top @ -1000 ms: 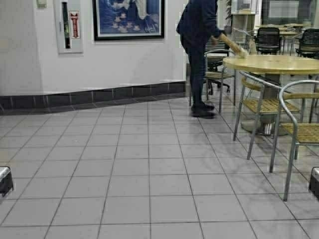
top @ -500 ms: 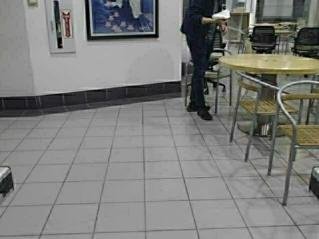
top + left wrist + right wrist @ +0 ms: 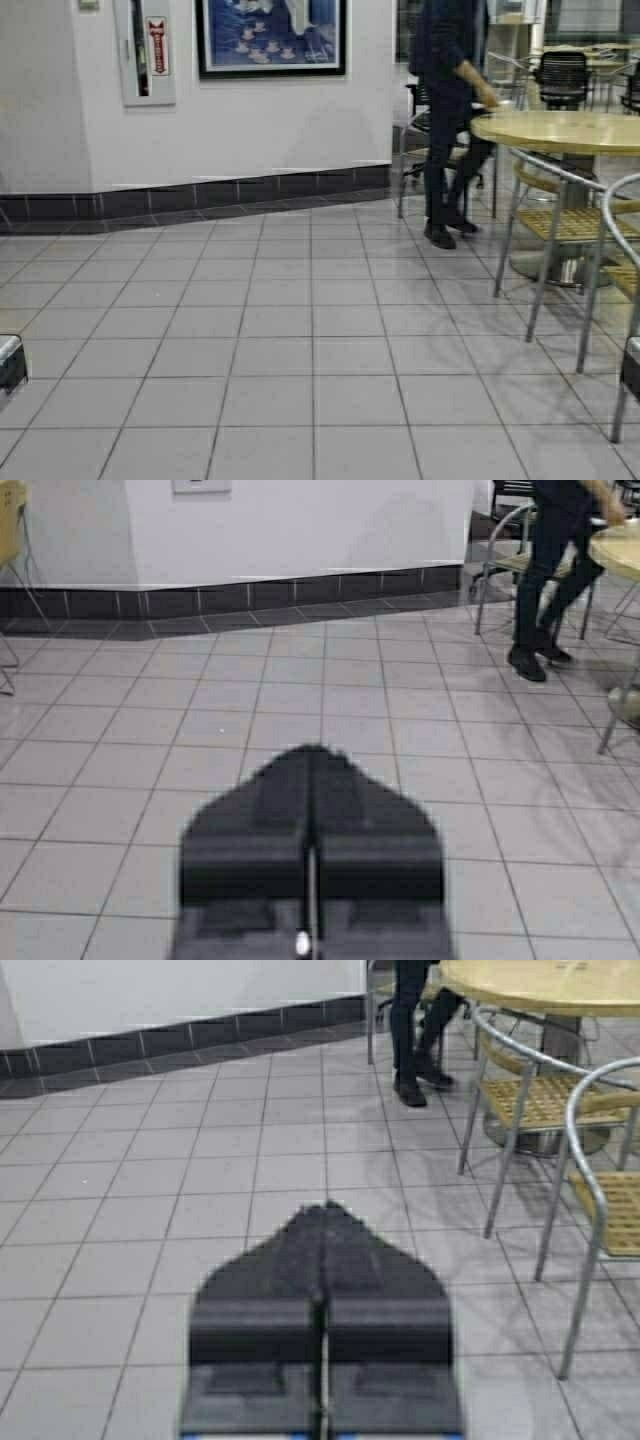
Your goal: Push the chairs under the table
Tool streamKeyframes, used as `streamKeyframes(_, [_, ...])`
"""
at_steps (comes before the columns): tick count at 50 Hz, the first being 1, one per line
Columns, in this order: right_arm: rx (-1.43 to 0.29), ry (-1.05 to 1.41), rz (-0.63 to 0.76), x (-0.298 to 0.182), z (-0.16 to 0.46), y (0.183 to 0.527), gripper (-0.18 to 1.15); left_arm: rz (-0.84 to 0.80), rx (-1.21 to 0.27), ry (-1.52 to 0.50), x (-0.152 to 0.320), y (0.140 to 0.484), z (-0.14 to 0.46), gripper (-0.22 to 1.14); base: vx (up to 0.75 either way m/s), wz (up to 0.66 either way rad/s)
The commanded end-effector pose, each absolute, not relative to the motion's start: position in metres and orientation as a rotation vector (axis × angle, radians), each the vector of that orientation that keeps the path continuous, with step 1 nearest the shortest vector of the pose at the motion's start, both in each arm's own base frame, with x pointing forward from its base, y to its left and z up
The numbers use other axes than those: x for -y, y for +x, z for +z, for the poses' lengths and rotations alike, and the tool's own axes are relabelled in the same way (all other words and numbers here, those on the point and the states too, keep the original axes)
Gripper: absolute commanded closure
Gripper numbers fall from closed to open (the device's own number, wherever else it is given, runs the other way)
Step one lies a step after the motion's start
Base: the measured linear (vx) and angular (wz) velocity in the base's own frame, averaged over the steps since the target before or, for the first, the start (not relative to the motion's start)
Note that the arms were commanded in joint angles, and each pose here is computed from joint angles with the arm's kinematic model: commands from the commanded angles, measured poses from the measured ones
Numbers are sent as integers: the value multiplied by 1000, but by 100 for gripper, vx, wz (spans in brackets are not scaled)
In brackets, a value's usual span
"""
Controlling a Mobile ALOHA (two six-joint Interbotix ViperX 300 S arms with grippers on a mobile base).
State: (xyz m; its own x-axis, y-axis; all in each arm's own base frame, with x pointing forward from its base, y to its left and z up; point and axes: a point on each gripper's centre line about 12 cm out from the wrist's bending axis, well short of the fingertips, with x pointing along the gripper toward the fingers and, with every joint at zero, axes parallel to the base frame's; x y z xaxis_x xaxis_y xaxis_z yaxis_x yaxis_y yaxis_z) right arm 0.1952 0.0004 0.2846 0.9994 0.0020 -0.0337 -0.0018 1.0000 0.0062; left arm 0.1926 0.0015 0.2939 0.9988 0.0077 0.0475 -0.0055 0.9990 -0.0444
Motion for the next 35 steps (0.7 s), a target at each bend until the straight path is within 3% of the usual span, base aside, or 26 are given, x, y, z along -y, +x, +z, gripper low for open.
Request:
streamKeyframes(1, [-5,12,0,0,298,198,92,7,68,-35,-2,195,301,89,29,12])
streamKeyframes(35, [-11,17,0,0,290,191,92,1,87,-32,-1,190,298,89,32,0])
